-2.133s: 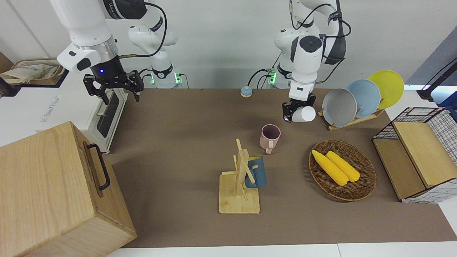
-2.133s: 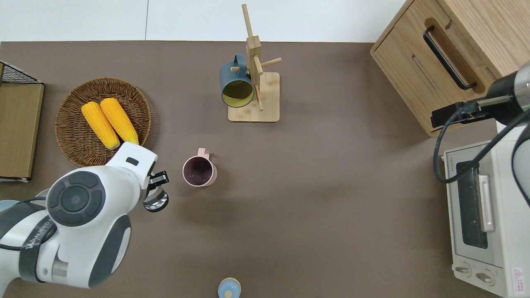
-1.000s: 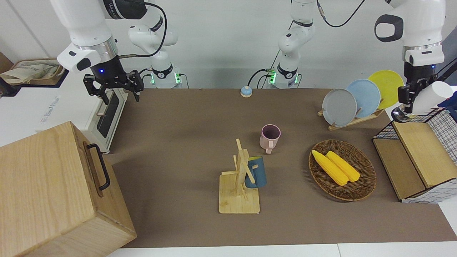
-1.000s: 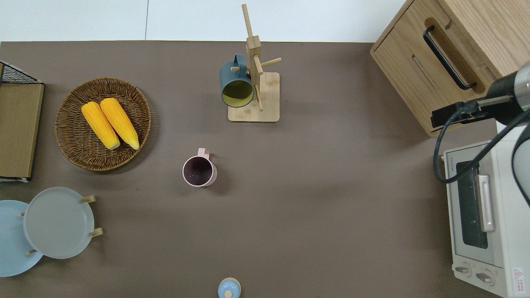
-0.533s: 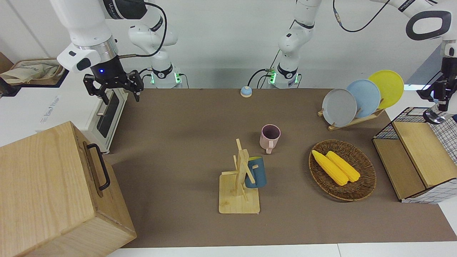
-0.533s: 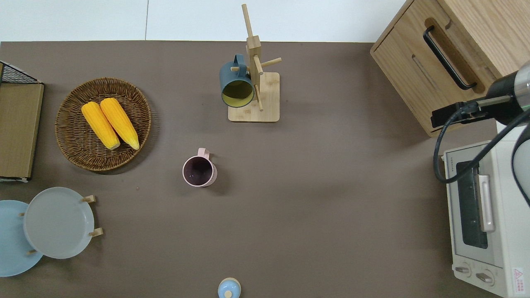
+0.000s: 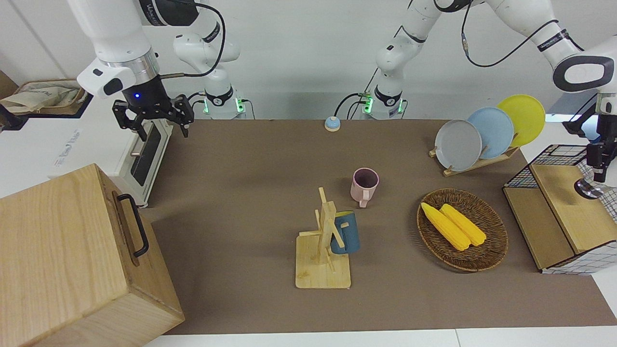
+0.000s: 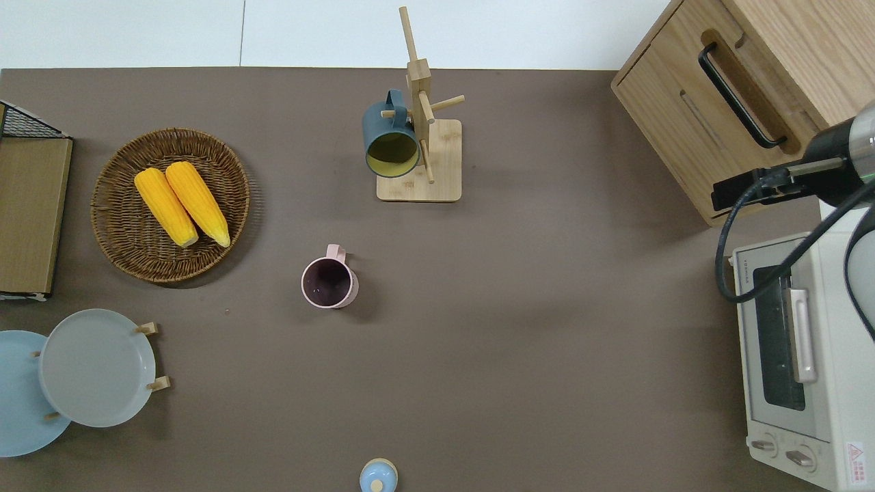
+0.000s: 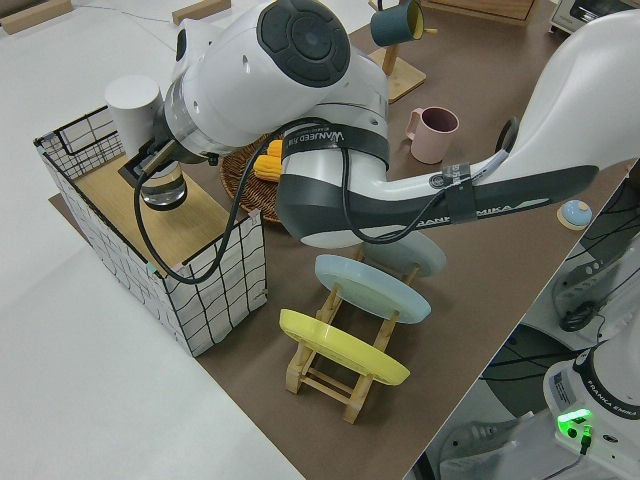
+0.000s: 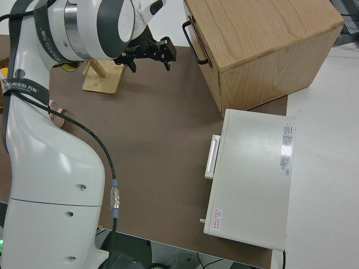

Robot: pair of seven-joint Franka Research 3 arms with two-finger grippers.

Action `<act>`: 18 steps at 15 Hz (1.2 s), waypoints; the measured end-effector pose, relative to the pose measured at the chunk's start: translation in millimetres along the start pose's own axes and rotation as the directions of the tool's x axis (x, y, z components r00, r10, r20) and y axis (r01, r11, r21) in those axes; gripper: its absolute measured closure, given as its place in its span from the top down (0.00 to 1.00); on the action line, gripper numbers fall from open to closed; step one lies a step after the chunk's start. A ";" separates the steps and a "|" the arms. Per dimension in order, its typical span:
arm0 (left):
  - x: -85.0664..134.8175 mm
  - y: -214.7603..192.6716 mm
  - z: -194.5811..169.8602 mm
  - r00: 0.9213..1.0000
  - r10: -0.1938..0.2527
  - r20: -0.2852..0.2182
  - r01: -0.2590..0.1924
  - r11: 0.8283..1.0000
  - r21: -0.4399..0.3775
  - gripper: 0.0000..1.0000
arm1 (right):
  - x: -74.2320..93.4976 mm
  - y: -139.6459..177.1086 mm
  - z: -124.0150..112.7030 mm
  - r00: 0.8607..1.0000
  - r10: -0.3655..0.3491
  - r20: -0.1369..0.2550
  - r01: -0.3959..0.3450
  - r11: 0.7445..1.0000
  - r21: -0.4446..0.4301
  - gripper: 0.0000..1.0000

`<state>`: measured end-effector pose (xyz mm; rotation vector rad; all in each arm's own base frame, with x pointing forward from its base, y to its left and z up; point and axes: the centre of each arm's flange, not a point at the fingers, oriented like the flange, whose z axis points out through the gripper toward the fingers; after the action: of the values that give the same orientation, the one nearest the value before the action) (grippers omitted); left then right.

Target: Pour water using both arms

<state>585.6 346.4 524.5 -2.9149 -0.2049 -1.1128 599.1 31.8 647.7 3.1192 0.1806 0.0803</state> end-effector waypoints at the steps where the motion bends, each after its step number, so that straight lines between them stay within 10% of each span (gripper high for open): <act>1: -0.9 -1.6 1.7 1.000 0.007 -0.005 -0.007 1.000 -0.006 0.65 | 0.0 0.0 0.0 1.000 0.000 0.000 0.000 1.000 0.000 0.99; 18: -29.7 -23.3 29.5 0.997 0.068 -0.018 -0.069 0.997 -0.037 0.65 | 0.0 0.0 0.0 1.000 0.000 0.000 0.000 1.000 0.000 0.99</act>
<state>580.3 367.8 482.0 -2.9192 -0.0838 -1.1434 599.1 31.8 647.7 3.1192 0.1806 0.0804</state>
